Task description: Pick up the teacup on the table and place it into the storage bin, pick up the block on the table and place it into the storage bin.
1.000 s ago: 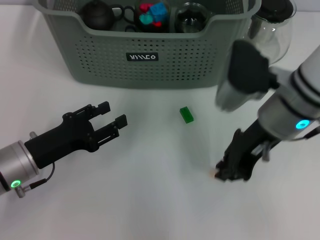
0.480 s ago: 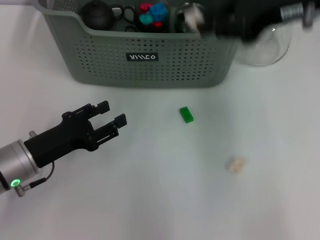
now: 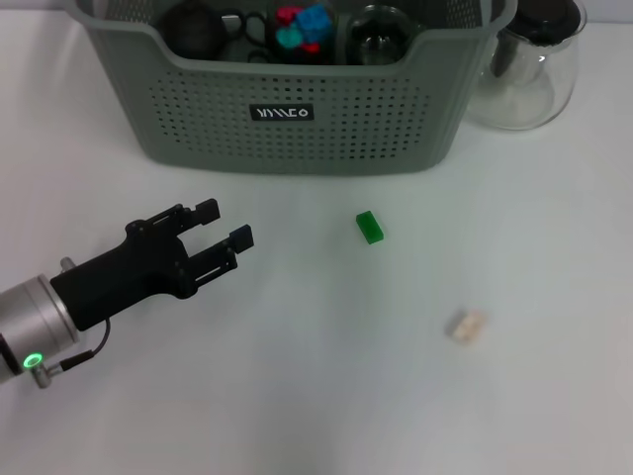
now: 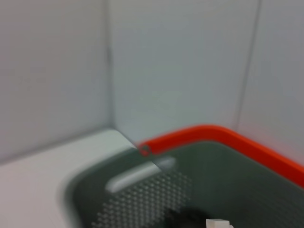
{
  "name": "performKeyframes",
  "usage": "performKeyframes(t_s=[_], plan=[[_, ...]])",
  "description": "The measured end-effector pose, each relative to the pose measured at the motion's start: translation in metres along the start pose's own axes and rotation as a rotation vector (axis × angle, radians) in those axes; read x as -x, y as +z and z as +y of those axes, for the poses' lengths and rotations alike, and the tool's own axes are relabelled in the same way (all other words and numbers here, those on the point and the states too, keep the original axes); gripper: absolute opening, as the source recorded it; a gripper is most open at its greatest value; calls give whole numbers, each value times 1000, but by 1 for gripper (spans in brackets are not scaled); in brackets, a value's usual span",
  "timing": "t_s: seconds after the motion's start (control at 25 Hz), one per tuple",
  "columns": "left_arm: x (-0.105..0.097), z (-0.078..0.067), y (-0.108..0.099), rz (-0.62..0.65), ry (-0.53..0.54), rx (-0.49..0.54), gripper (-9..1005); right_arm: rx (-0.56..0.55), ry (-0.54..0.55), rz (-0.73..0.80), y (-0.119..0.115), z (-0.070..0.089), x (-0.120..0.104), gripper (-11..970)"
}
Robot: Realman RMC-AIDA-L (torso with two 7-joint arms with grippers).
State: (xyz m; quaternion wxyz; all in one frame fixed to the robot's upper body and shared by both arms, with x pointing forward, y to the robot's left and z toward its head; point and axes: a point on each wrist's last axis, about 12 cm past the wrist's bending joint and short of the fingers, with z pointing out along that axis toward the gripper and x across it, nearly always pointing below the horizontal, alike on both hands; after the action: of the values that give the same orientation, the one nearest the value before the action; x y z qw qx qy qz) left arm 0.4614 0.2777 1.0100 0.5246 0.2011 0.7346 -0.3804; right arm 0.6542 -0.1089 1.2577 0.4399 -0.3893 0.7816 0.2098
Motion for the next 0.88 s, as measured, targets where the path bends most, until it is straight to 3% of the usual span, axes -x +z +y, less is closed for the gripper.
performKeyframes(t_s=[0.24,0.4,0.88], plan=[[-1,-1,0,1,-2,-4,661,-145,23,173,61,-3,10,177],[-1,-2,1,1,-6,-7,661,-245,-19,246,84,-4,6,174],[0,-1,3,0,-3,-12,661,-257,-63,237,95,0,1,228]])
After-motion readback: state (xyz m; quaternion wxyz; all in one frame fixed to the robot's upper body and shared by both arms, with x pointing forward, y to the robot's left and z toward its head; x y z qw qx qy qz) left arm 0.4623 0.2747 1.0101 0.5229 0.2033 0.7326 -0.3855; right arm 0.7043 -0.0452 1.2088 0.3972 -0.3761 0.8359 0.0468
